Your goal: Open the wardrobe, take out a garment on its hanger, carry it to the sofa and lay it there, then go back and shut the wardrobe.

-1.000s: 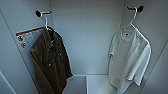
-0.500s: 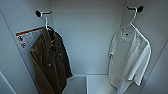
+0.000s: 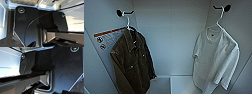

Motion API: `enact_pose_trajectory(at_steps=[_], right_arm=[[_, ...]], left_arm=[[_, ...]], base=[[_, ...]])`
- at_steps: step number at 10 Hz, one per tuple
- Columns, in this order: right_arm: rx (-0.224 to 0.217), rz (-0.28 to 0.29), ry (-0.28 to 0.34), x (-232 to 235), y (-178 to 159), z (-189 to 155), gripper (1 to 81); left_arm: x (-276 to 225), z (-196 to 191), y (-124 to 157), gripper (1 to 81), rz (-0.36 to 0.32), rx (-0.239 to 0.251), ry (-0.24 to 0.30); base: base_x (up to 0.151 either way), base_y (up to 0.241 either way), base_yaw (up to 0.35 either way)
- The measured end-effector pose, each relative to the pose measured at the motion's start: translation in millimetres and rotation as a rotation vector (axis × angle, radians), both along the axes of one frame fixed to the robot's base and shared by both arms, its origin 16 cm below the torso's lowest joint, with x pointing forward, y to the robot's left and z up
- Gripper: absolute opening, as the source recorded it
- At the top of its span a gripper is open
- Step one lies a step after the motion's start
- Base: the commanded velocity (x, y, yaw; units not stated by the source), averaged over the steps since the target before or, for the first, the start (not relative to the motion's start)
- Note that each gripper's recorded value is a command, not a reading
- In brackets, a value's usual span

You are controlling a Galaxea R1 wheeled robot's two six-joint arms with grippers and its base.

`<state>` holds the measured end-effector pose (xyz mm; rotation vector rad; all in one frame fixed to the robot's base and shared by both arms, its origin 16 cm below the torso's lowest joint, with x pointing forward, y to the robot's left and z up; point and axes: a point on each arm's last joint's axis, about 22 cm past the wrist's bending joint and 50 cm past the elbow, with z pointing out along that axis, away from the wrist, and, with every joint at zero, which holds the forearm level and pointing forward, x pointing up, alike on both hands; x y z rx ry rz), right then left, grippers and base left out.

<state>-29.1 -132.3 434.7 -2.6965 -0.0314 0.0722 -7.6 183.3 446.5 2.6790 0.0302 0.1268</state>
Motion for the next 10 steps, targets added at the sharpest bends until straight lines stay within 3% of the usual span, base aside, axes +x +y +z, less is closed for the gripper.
enact_pose_trajectory(at_steps=[4, 6, 10], right_arm=[[-0.003, -0.008, 0.017, -13.5, -1.1, 0.6, 81.1], [-0.006, -0.065, 0.006, -14.2, -2.1, 1.1, 81.1], [-0.018, -0.207, 0.014, -39.4, -3.5, 3.0, 81.1]], left_arm=[[-7.1, -0.4, 0.2, 81.1, -0.011, 0.001, 0.015], [-8.6, -1.4, -1.5, 81.1, -0.067, 0.0, 0.032], [49.8, -4.7, -9.6, 81.1, -0.204, -0.006, -0.011]], base=[[0.0, 0.0, 0.0], [0.0, 0.0, 0.0], [0.0, 0.0, 0.0]])
